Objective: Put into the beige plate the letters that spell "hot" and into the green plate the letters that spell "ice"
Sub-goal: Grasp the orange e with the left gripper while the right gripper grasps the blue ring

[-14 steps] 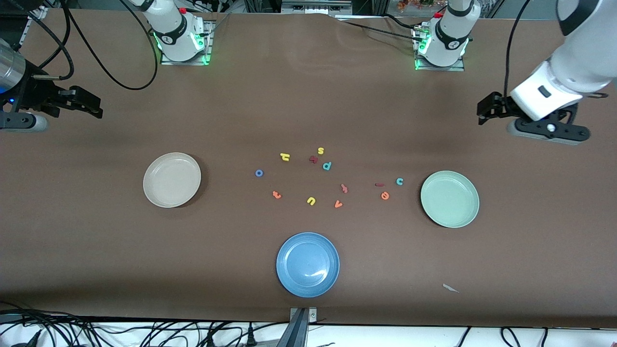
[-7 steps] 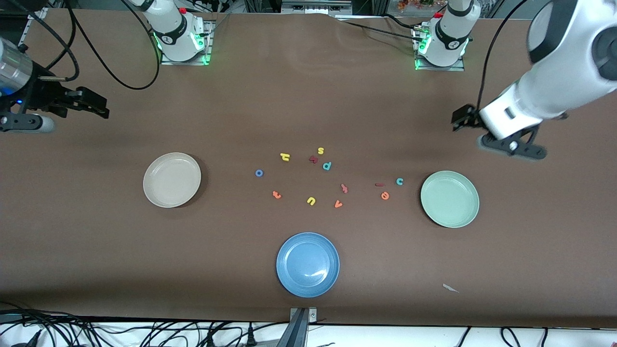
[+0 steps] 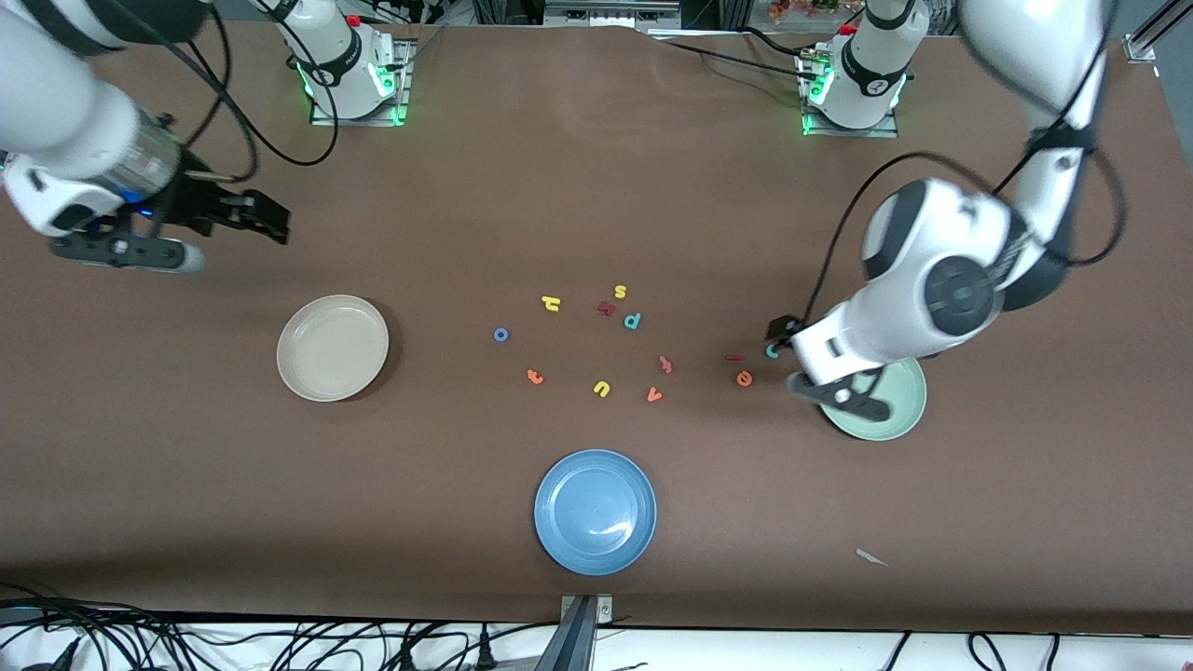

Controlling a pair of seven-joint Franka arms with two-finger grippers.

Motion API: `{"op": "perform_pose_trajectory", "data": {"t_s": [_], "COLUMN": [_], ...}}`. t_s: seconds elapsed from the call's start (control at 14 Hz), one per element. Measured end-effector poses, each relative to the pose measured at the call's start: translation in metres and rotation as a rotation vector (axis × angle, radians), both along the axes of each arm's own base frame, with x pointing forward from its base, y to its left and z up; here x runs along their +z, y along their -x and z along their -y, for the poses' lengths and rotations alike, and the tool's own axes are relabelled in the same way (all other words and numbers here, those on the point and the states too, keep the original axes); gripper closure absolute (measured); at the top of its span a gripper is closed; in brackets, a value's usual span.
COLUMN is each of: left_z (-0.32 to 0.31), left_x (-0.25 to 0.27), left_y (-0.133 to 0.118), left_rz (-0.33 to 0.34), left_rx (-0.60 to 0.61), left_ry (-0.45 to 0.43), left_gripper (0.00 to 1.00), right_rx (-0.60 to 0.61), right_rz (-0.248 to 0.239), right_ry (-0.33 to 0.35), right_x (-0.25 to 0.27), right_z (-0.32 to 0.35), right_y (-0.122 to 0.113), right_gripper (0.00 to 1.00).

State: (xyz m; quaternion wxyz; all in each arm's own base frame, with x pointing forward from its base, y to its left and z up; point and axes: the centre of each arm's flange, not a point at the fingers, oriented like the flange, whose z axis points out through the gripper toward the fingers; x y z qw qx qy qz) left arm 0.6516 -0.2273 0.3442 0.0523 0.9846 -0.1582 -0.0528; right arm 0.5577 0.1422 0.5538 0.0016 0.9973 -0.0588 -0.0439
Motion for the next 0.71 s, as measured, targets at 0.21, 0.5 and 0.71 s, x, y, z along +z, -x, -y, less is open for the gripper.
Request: {"op": "perform_pose_trajectory", "data": {"t_s": [0.21,0.5,0.71], "left_z": [0.011,0.006,0.004], "left_x": [-0.044,-0.106,-0.144], "left_y": [-0.006,0.001,0.016], "left_rz": [0.012,0.035,0.048], "left_rx": [0.005,0.023,0.029], "left_ry": [0.010,0.017,0.020], "left_gripper": [0.03,0.05,0.22], "right_rx": [-0.020,-0.064,-0.083], "right_rz": [0.019,0.038,0.008], "right_ry": [-0.006,-0.021,-0.034], "right_x": [-0.045,-0.123,-0.177], "right_z": [-0.035,-0.077,-0.103], "right_y": [0.006,0.021,0.023], "right_gripper": [0.00,0.00,0.00]}}
